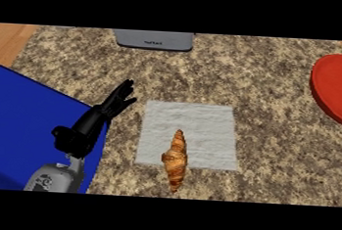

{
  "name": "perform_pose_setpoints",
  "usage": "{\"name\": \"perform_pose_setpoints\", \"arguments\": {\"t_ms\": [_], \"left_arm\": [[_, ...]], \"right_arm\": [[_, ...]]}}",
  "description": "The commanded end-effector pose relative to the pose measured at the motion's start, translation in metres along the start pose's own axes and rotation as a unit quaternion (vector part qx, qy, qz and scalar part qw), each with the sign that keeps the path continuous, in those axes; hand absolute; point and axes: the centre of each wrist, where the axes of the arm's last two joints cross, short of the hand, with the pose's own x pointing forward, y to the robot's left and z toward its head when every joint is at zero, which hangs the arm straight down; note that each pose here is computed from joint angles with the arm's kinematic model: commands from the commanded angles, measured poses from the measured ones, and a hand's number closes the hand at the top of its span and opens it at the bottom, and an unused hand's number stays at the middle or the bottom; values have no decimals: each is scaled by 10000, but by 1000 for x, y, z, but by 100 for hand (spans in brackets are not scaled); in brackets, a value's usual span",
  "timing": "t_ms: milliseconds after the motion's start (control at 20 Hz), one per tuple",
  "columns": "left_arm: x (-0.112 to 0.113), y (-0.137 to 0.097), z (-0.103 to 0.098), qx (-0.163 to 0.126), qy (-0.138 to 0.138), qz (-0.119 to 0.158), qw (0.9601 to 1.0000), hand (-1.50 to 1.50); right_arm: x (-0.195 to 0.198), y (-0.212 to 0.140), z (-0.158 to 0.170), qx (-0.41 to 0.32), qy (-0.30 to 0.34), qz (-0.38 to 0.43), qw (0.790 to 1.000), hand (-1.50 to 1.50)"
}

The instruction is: Pick the bell pepper from the placemat and place it in the bowl

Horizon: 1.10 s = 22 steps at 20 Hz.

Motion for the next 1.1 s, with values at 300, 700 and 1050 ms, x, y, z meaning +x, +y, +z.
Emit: {"name": "perform_pose_setpoints", "arguments": {"t_ms": [300,700,1050], "left_arm": [[5,-12,-12,-232,-73,-60,9997,0],[2,-8,-13,-209,-111,-31,9997,0],[-2,5,0,-108,-105,-49,9999,0]], "right_arm": [[-17,26,1,2075,1010,-367,9723,-150],[-16,-2,-25,1443,397,-1182,9816,-150],[-27,-24,-13,166,1017,-2276,9683,-150]]}}
